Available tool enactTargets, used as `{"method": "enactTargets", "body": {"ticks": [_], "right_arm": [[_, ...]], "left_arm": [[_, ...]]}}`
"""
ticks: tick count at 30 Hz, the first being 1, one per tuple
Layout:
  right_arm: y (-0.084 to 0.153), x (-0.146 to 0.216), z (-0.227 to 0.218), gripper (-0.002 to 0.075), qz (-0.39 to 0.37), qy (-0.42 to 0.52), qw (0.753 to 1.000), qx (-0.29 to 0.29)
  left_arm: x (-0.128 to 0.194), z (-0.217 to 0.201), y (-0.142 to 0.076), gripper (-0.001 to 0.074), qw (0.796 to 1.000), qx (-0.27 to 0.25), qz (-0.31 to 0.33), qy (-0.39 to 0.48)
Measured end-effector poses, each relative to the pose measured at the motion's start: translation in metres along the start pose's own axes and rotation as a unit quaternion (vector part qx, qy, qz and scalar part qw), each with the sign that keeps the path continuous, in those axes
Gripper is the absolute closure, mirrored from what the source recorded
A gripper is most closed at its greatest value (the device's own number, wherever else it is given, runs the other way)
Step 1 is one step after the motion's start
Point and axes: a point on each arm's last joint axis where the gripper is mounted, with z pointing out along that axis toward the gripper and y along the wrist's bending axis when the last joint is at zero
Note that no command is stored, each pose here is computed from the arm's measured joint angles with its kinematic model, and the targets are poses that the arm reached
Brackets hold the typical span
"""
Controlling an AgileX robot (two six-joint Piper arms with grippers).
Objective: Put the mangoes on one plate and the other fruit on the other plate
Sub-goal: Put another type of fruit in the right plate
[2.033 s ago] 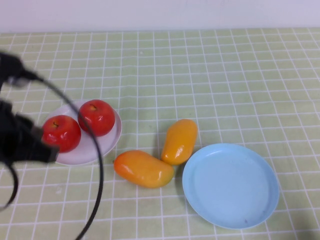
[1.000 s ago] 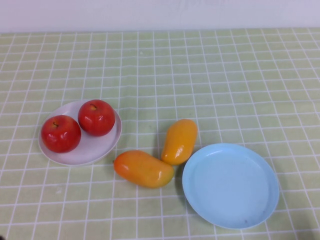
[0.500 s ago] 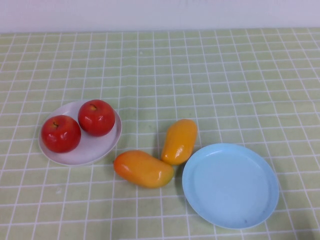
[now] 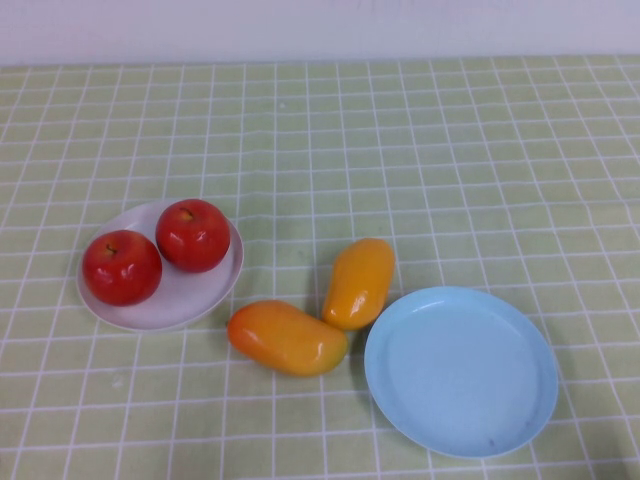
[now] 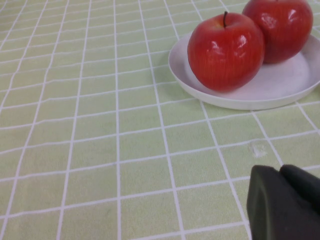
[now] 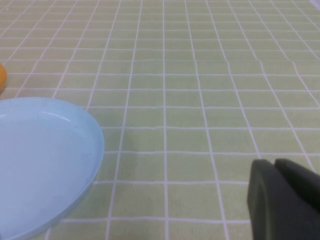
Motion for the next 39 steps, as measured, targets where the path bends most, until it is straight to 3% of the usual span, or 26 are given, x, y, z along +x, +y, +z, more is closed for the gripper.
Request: {"method": "enactTargets", "body": {"ticks": [25,33,39], "right_arm": [[0.0,-0.004,0.0,0.0743,0.001,-0.023,1.0,0.0],[-0.001,-0.033,-0.006,0.0743,0.157,-0.182,0.97,-0.026],[-0.004,-0.04,-0.009,0.0743,0.194,-0.229,0.954,-0.022]], "left_arm": [[0.0,0.0,0.0,0.0733,1.0,0.0,0.0,0.001],[0.0,0.0,0.0,0.0733,1.0,0.0,0.0,0.001],[0.0,0.0,0.0,0.0733,1.0,0.0,0.0,0.001]]}}
